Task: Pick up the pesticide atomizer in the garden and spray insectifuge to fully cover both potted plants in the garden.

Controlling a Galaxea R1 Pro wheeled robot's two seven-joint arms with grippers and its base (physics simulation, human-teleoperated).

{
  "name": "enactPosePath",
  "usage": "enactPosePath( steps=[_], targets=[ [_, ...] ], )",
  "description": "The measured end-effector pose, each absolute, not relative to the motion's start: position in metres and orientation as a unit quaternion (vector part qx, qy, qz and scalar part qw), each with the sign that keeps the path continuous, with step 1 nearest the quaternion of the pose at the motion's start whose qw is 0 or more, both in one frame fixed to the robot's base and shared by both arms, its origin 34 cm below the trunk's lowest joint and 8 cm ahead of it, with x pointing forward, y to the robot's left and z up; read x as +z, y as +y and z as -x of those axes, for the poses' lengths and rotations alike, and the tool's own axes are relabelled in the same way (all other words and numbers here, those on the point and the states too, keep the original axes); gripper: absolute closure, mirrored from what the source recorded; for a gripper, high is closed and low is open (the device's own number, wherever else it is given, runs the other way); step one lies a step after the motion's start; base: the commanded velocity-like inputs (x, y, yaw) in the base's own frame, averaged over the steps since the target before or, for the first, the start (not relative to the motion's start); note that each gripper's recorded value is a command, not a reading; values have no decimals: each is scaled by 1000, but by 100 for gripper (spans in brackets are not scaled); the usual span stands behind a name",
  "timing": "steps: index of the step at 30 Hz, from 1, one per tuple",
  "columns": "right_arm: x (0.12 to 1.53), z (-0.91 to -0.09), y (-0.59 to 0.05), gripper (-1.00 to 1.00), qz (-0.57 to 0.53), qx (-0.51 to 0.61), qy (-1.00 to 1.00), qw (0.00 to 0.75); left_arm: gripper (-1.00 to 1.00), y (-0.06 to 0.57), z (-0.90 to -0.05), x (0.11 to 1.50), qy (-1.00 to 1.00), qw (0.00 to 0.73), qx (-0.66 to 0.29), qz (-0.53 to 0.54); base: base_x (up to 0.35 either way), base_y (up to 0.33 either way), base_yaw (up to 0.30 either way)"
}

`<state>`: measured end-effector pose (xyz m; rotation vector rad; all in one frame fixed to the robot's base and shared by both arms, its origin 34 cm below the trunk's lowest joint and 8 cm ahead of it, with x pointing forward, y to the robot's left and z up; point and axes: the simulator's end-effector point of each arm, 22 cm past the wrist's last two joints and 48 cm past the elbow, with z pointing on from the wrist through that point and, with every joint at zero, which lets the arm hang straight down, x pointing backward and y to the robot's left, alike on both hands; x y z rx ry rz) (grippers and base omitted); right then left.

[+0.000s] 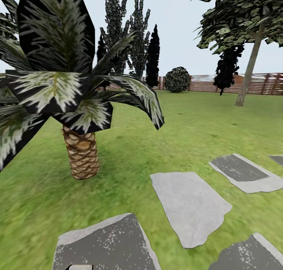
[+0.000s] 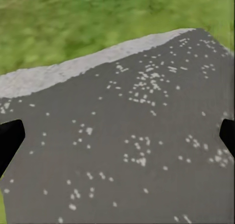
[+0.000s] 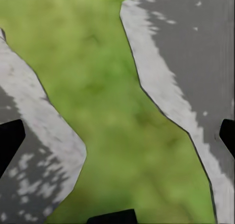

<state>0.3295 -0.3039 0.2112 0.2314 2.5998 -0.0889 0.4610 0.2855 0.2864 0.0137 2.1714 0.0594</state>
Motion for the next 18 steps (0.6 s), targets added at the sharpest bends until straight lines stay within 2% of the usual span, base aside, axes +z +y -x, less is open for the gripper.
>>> enactPosePath(
  steps=[18],
  targets=[
    [211, -330, -303, -100, -86, -32, 961, 262, -100, 285, -461, 286, 884, 466, 24, -6, 272, -229, -268]
  ],
)
